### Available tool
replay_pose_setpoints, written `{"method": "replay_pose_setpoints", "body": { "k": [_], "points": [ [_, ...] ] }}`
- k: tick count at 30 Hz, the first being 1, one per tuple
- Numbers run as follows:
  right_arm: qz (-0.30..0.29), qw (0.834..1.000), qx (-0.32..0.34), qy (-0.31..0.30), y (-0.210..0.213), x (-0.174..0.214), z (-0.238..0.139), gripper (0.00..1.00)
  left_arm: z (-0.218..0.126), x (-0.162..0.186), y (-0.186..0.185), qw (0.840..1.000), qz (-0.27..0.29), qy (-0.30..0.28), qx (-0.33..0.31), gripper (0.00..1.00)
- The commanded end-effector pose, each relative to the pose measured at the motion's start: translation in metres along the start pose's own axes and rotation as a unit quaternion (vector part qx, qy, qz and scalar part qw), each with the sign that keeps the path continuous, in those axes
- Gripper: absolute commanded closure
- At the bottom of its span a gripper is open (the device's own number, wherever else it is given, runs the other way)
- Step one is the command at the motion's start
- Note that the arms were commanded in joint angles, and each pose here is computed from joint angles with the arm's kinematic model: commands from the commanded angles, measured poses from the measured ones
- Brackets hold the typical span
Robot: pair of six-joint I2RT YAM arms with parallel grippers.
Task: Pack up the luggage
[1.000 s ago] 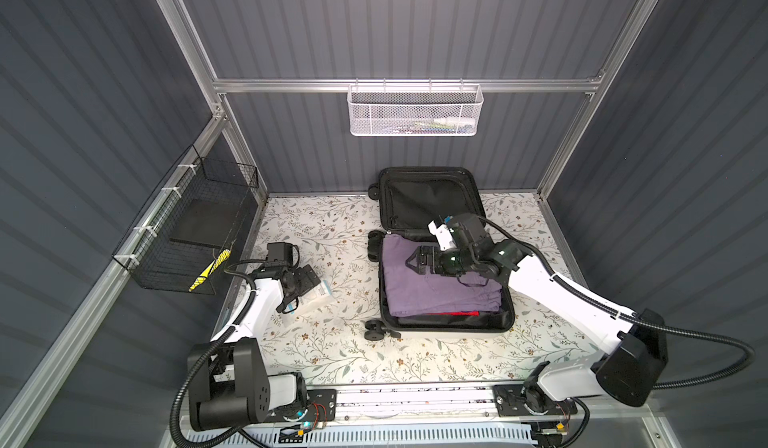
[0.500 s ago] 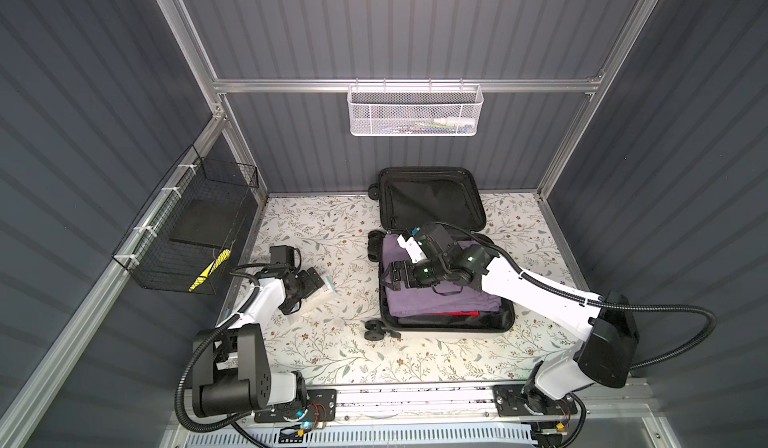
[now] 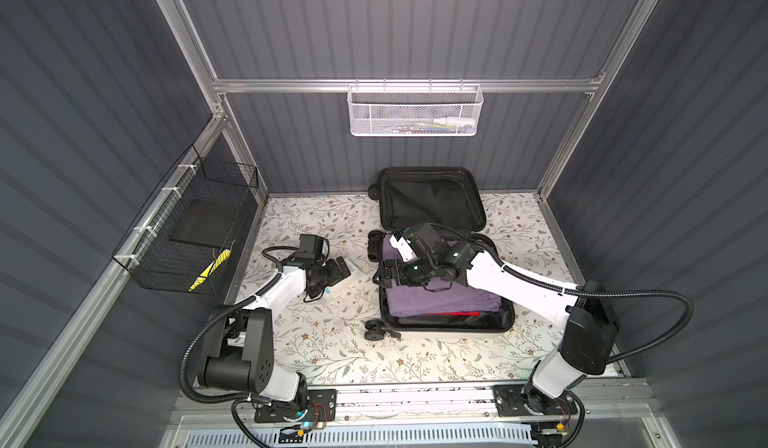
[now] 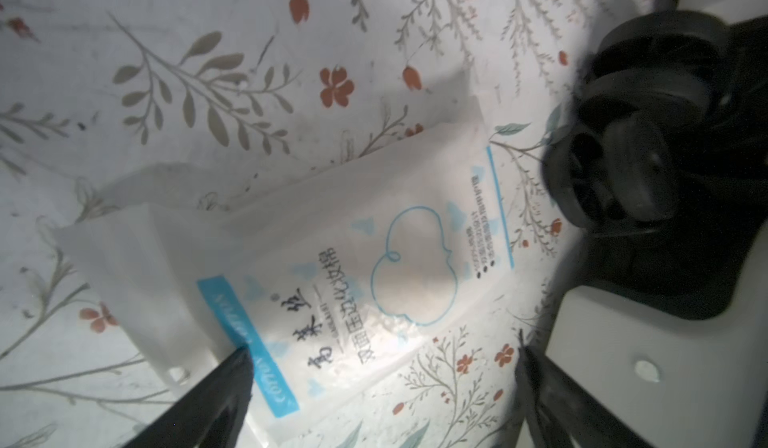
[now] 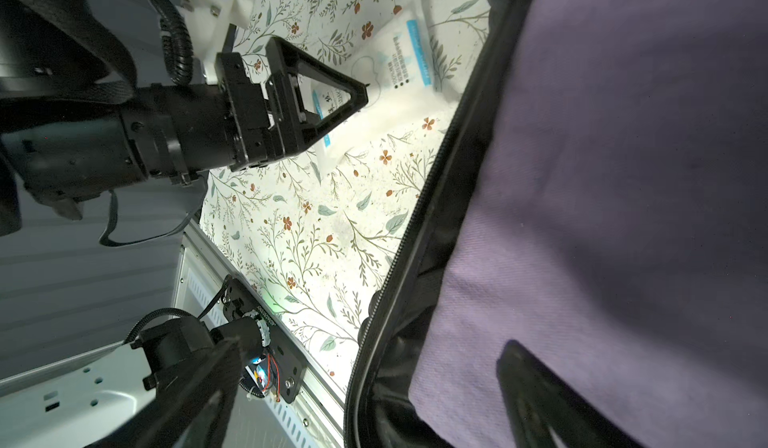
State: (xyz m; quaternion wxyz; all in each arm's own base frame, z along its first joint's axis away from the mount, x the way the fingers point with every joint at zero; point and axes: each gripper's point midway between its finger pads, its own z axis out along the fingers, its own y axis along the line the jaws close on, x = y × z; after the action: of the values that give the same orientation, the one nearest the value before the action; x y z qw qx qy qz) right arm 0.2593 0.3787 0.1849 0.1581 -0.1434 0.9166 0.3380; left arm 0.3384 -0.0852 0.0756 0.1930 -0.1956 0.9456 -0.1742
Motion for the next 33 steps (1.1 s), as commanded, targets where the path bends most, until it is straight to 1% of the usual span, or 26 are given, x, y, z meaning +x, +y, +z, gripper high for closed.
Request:
{"method": "replay_pose_setpoints", "body": {
  "k": [1,4,7,10,13,14,16,18,20,23,27,33],
  "points": [
    [-0.004,1.0,-0.008,0.005,0.009,-0.004,0.002,0.03,-0.021,-0.014,-0.001,0.999,-0.01,-0.028,-0.012,0.0],
    [-0.003,1.0,-0.01,0.009,0.012,-0.008,0.008,0.03,-0.034,-0.014,0.013,0.998,-0.017,-0.046,-0.048,0.0],
    [-0.005,1.0,-0.01,0.01,0.015,-0.014,0.013,0.04,-0.039,-0.009,0.029,0.995,-0.023,-0.054,-0.077,0.0],
    [-0.009,1.0,-0.007,0.009,0.019,-0.023,0.018,0.05,-0.038,-0.002,0.047,0.994,-0.046,-0.052,-0.084,0.0],
    [-0.006,1.0,-0.001,0.007,0.02,-0.034,0.028,0.09,-0.034,0.005,0.06,0.993,-0.071,-0.051,-0.073,0.02],
    [-0.003,1.0,0.0,0.005,0.021,-0.038,0.032,0.12,-0.032,0.007,0.063,0.993,-0.077,-0.05,-0.068,0.03],
    [0.004,1.0,0.0,0.004,0.022,-0.044,0.041,0.22,-0.027,0.01,0.068,0.993,-0.086,-0.044,-0.062,0.05],
    [0.012,1.0,0.0,0.004,0.022,-0.051,0.051,0.35,-0.021,0.01,0.07,0.994,-0.093,-0.041,-0.051,0.07],
    [0.019,1.0,0.0,0.003,0.022,-0.057,0.06,0.45,-0.016,0.007,0.069,0.994,-0.094,-0.042,-0.041,0.09],
    [0.026,1.0,0.004,0.003,0.022,-0.066,0.073,0.55,-0.009,0.0,0.066,0.994,-0.094,-0.046,-0.029,0.12],
    [0.04,0.999,0.012,0.006,0.016,-0.076,0.091,0.6,0.0,-0.004,0.063,0.994,-0.094,-0.048,-0.016,0.14],
    [0.057,0.998,0.025,0.015,0.006,-0.083,0.116,0.62,0.01,-0.003,0.064,0.994,-0.097,-0.048,-0.003,0.17]
  ]
}}
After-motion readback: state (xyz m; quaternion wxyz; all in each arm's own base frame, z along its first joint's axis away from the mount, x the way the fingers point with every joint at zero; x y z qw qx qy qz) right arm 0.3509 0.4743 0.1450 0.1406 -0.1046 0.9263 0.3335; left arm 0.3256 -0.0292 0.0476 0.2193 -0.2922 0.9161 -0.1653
